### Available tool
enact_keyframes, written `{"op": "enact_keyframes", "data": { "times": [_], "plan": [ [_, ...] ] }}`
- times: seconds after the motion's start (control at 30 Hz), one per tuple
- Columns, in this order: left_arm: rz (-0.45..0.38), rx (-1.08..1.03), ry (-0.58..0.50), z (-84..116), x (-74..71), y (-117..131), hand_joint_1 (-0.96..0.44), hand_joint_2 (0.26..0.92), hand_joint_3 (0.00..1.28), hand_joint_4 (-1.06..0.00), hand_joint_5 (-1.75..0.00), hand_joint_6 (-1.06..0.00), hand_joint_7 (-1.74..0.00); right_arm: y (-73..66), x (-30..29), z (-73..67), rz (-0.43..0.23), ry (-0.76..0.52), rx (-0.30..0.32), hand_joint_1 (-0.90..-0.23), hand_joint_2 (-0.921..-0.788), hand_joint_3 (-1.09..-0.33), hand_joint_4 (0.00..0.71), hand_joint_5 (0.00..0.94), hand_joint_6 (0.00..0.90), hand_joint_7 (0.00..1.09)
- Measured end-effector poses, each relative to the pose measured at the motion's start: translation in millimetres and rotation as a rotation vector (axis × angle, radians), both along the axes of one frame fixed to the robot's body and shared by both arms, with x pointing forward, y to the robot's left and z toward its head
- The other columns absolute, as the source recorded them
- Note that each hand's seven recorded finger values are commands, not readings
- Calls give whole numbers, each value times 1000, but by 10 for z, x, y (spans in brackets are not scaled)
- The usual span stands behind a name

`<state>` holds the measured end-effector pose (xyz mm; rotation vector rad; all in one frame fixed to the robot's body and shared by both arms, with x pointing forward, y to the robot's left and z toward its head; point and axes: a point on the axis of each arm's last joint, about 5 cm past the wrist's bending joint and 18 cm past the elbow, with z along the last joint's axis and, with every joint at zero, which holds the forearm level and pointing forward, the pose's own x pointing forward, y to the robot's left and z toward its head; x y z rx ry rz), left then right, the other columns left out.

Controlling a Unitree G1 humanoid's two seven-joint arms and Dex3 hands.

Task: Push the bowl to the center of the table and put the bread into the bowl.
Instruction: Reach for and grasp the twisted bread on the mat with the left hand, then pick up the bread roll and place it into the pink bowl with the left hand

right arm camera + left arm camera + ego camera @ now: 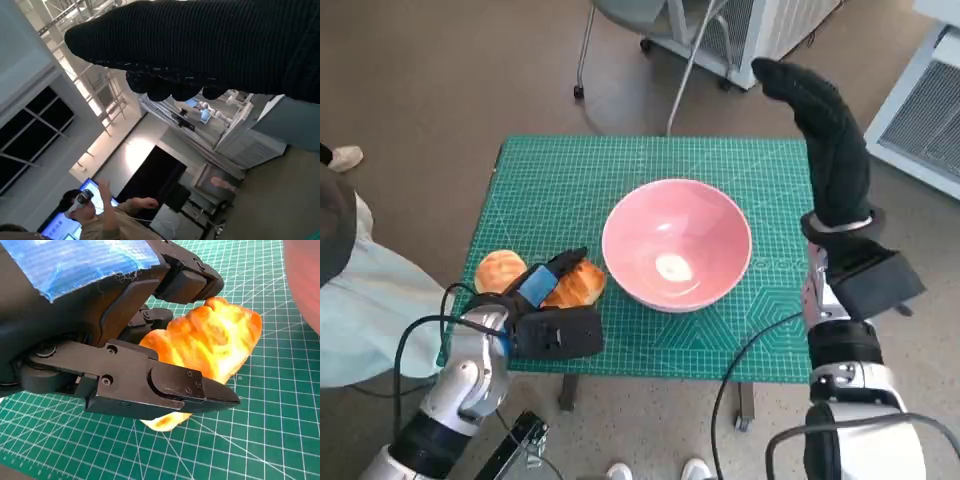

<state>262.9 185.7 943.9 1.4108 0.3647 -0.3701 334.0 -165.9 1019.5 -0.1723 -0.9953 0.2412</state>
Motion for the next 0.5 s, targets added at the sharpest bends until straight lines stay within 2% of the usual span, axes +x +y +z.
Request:
{"op": "enact_keyframes", "data": {
  "times": [0.07, 0.1, 0.2, 0.23, 0.27, 0.3, 0.37, 0.4, 0.43, 0.5],
  "plan": [
    [-12, 18, -16, -1, 2, 23, 313, 805, 324, -598, -1286, -597, -180, -3, -3, -9, -1, 2, 1, -611, -921, -769, 276, 7, -1, 723],
    [-20, 27, -25, -1, 3, 36, 337, 783, 387, -588, -1335, -619, -218, -6, -5, -16, -2, 4, 1, -611, -921, -769, 276, 7, -1, 723],
    [-45, 49, -51, -18, 0, 74, 118, 861, 294, -542, -1461, -549, -817, -12, -11, -34, -4, 8, 2, -614, -921, -767, 275, 7, -1, 722],
    [-55, 52, -61, -24, -3, 81, 95, 806, 394, -533, -1491, -551, -916, -15, -13, -39, -4, 9, 3, -614, -921, -766, 275, 7, -1, 722],
    [-66, 53, -73, -27, -4, 86, 63, 668, 656, -517, -1546, -527, -1178, -17, -15, -41, -5, 10, 5, -616, -921, -762, 275, 6, -1, 719],
    [-75, 56, -83, -30, -5, 93, 42, 574, 833, -507, -1586, -511, -1351, -16, -15, -42, -5, 10, 7, -618, -921, -760, 275, 6, -1, 717],
    [-92, 60, -103, -36, -12, 111, 24, 496, 968, -507, -1618, -515, -1460, -12, -15, -41, -3, 11, 12, -621, -921, -757, 275, 6, -1, 716],
    [-99, 59, -109, -38, -16, 116, 20, 496, 958, -517, -1625, -531, -1422, -10, -15, -40, -3, 12, 15, -621, -921, -756, 275, 6, -1, 715],
    [-105, 57, -114, -40, -21, 124, 14, 505, 920, -535, -1621, -563, -1348, -8, -14, -39, -2, 13, 18, -622, -921, -756, 275, 6, -1, 715],
    [-111, 52, -122, -41, -28, 143, 9, 585, 736, -586, -1545, -616, -1183, -5, -14, -38, -1, 13, 21, -623, -921, -755, 274, 6, -1, 715]
  ]
}}
